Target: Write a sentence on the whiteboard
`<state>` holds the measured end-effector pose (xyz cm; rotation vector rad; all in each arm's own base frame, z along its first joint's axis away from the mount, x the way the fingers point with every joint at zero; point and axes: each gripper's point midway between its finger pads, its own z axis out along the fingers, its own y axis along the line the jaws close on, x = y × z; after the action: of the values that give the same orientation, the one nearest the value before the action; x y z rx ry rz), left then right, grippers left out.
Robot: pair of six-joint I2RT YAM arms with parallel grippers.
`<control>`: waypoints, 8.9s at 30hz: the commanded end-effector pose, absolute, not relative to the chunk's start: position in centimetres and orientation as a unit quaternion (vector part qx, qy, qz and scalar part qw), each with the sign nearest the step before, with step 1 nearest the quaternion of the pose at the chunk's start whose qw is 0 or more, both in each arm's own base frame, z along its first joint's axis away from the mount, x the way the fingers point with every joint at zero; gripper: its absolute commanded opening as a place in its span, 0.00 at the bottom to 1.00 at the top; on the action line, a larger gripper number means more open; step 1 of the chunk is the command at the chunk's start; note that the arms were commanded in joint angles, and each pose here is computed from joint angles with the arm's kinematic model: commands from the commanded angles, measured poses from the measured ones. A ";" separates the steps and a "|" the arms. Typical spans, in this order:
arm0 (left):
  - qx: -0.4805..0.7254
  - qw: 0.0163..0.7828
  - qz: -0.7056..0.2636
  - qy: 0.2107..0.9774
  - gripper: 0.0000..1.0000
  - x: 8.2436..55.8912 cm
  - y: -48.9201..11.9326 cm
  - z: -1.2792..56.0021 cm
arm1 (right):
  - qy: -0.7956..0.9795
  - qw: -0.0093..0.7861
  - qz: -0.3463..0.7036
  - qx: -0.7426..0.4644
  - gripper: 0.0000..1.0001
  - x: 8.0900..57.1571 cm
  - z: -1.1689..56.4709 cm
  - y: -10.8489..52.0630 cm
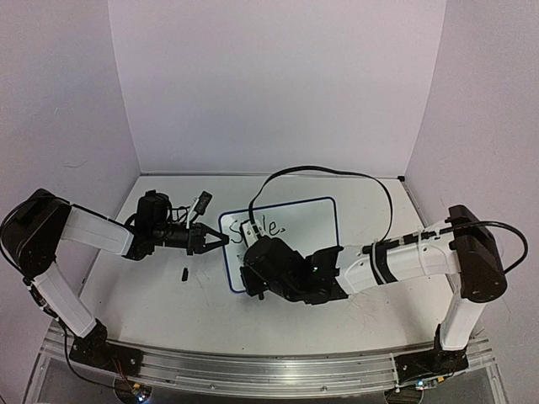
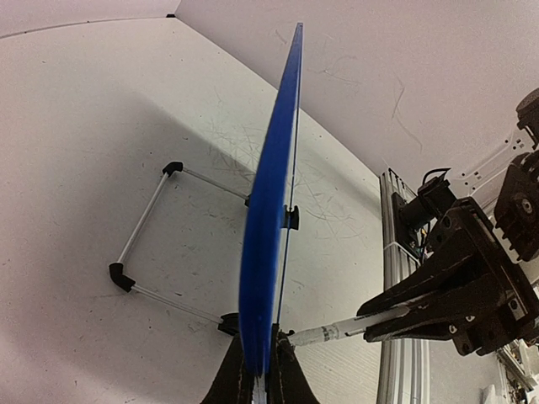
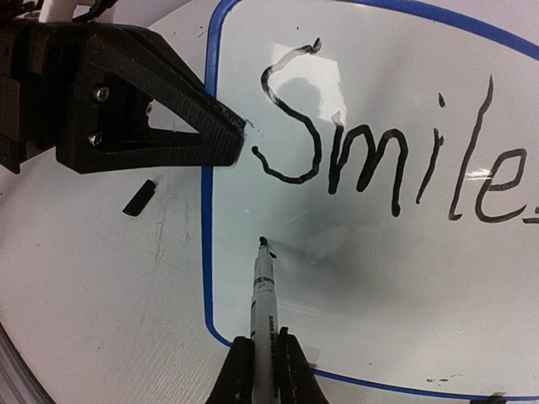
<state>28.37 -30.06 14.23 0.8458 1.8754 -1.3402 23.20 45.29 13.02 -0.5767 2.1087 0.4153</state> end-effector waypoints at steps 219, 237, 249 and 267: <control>0.320 0.335 -0.489 0.739 0.00 29.2 -30.1 12.9 | 0.850 0.464 0.159 -0.192 0.00 24.1 15.0 42.6; 0.323 0.334 -0.489 0.738 0.00 29.2 -30.2 12.7 | 0.852 0.458 0.158 -0.200 0.00 25.2 14.5 43.4; 0.323 0.334 -0.487 0.739 0.00 29.1 -30.1 12.6 | 0.864 0.433 0.158 -0.200 0.00 24.1 13.2 42.8; 0.326 0.334 -0.487 0.739 0.00 29.0 -30.0 12.5 | 0.877 0.405 0.160 -0.203 0.00 22.1 11.3 42.5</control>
<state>28.41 -30.17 14.14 0.8511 1.8758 -1.3467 22.49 42.69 12.02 -0.5220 2.1955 0.4086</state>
